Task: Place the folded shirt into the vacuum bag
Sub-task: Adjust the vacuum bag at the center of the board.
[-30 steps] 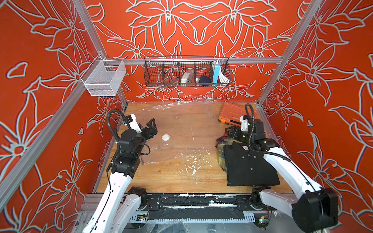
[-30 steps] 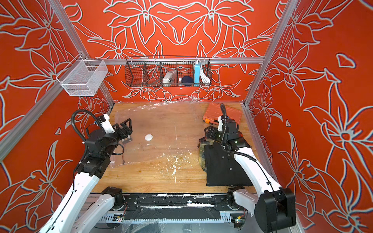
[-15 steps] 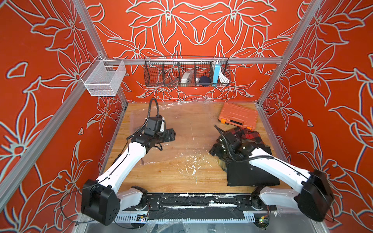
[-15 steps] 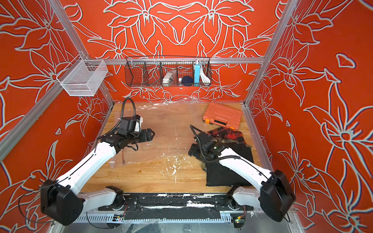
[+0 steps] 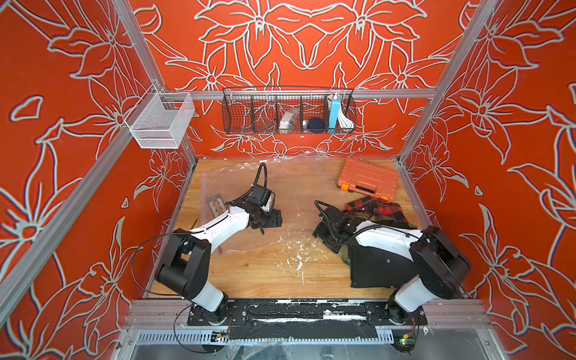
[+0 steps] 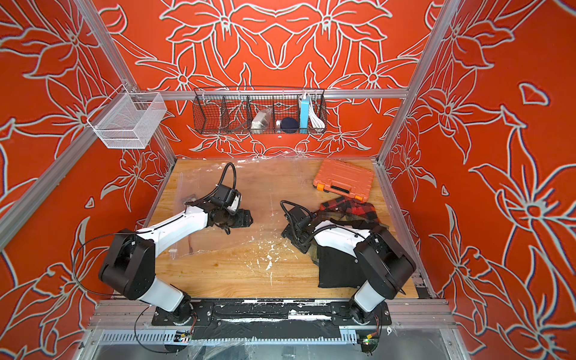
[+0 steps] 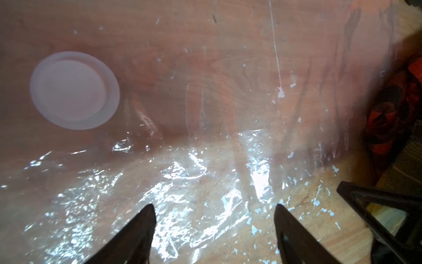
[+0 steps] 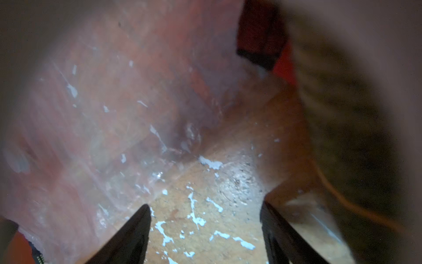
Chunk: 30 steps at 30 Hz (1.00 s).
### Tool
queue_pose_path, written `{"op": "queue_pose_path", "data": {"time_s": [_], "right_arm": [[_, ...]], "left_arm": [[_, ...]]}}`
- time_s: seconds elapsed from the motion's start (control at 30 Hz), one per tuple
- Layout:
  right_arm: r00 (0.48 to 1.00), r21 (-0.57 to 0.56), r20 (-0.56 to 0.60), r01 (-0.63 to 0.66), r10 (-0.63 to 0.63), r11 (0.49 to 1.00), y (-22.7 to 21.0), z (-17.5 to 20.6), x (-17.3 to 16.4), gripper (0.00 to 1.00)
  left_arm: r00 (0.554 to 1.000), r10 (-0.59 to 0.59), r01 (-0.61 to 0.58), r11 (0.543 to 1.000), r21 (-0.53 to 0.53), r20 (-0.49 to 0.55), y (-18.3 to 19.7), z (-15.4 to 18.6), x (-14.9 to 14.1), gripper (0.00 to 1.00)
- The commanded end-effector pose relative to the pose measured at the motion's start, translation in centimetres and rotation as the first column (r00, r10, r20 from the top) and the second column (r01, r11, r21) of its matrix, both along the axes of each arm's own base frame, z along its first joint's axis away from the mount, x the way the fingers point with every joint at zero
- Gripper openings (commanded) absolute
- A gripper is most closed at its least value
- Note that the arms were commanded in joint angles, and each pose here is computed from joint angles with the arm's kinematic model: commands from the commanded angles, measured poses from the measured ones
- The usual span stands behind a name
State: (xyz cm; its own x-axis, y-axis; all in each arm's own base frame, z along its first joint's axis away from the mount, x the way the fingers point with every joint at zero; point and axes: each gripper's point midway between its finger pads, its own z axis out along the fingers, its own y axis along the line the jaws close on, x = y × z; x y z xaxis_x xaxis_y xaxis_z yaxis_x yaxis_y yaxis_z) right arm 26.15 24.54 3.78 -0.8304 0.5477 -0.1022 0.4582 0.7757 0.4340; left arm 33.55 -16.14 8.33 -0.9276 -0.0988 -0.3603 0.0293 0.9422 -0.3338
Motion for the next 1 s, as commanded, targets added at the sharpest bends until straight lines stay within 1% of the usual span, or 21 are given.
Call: {"op": "queue_pose_path", "data": {"time_s": [0.0,0.17,0.3,0.37,0.47,0.53,0.63,0.7,0.83,0.97], "right_arm": [[0.997,-0.029,-0.001,0.078,-0.078,0.996,-0.6,-1.2,0.8,0.78],[0.992,-0.053,0.012,0.126,-0.126,0.991,-1.4,-2.3,1.6,0.75],[0.987,-0.051,0.049,0.155,-0.153,0.987,-1.6,-2.4,2.8,0.73],[0.981,-0.039,0.085,0.176,-0.173,0.984,-1.6,-2.3,3.7,0.72],[0.962,0.004,0.157,0.224,-0.222,0.975,-1.6,-2.4,5.0,0.66],[0.953,0.014,0.185,0.242,-0.241,0.97,-1.7,-2.5,5.7,0.64],[0.947,0.021,0.219,0.235,-0.233,0.972,-1.1,-2.1,6.8,0.63],[0.942,0.048,0.243,0.224,-0.229,0.973,-0.4,-1.6,7.6,0.62],[0.938,0.083,0.297,0.163,-0.18,0.983,1.5,-0.5,9.2,0.59],[0.934,0.1,0.324,0.123,-0.149,0.987,2.5,-0.6,10.0,0.52]], "left_arm": [[1.0,0.002,-0.001,0.998,-0.057,0.01,-1.2,0.1,0.4,0.79],[1.0,0.024,-0.025,0.997,-0.073,-0.013,-1.1,-2.0,-0.2,0.77],[0.998,0.016,-0.022,0.994,-0.103,-0.058,-1.6,-3.6,-0.9,0.71],[0.997,0.013,-0.022,0.993,-0.12,-0.076,-1.8,-4.2,-1.3,0.71],[0.995,0.011,-0.025,0.988,-0.151,-0.094,-2.2,-4.8,-1.8,0.69],[0.994,0.006,-0.023,0.986,-0.162,-0.109,-2.4,-5.3,-2.1,0.68],[0.992,-0.009,-0.013,0.985,-0.174,-0.128,-2.8,-6.0,-2.7,0.66],[0.99,-0.016,-0.01,0.983,-0.182,-0.141,-3.0,-6.5,-3.0,0.66],[0.986,-0.032,-0.003,0.978,-0.207,-0.164,-3.7,-7.5,-3.9,0.66],[0.983,-0.054,0.011,0.972,-0.236,-0.178,-4.6,-8.0,-4.4,0.65]]}}
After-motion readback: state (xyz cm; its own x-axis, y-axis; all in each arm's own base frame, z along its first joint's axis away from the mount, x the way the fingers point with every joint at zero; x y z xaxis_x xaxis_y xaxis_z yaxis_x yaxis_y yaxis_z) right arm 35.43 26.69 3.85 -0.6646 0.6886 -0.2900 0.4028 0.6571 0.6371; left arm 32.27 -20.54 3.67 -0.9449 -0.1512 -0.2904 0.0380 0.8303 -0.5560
